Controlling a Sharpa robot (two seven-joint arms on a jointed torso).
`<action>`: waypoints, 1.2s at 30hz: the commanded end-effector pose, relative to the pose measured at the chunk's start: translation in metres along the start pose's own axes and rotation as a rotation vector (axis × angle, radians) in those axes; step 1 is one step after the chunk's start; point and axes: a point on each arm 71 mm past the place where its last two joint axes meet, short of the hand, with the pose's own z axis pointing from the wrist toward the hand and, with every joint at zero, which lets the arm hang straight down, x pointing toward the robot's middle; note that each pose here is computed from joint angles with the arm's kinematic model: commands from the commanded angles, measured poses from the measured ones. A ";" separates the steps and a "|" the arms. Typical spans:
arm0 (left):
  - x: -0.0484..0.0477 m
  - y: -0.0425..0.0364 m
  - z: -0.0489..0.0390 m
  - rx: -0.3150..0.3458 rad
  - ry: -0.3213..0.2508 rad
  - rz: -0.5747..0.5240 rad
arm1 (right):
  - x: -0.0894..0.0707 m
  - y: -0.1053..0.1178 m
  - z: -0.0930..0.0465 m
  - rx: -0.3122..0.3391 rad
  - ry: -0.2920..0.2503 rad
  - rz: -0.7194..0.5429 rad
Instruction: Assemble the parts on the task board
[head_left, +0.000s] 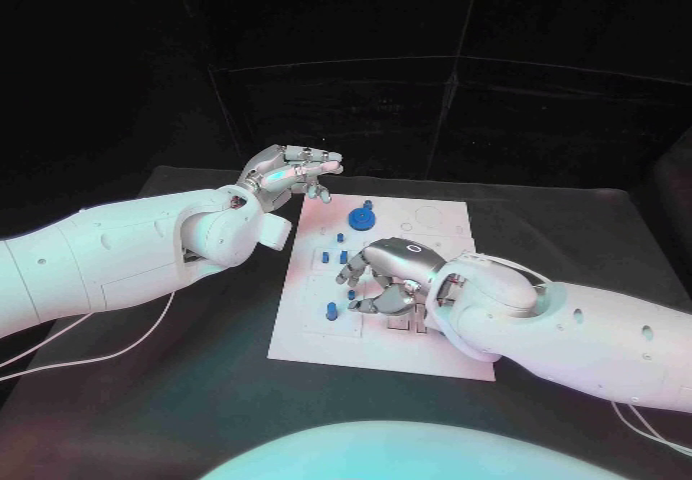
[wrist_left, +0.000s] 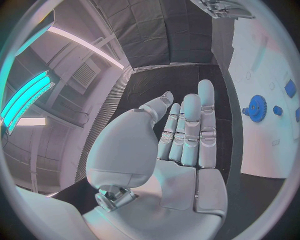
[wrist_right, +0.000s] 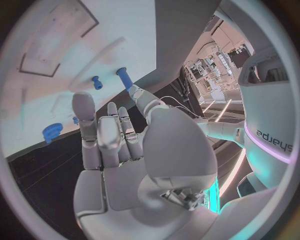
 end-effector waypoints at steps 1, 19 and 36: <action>0.0003 -0.0014 -0.0004 0.007 0.009 -0.006 | -0.021 -0.011 -0.015 0.044 -0.094 0.180; -0.0032 -0.0022 -0.0038 0.006 0.003 -0.004 | -0.039 -0.092 -0.106 0.608 -0.030 0.205; -0.0051 -0.0024 -0.0049 0.005 0.001 -0.004 | -0.021 -0.097 -0.119 0.711 0.069 0.074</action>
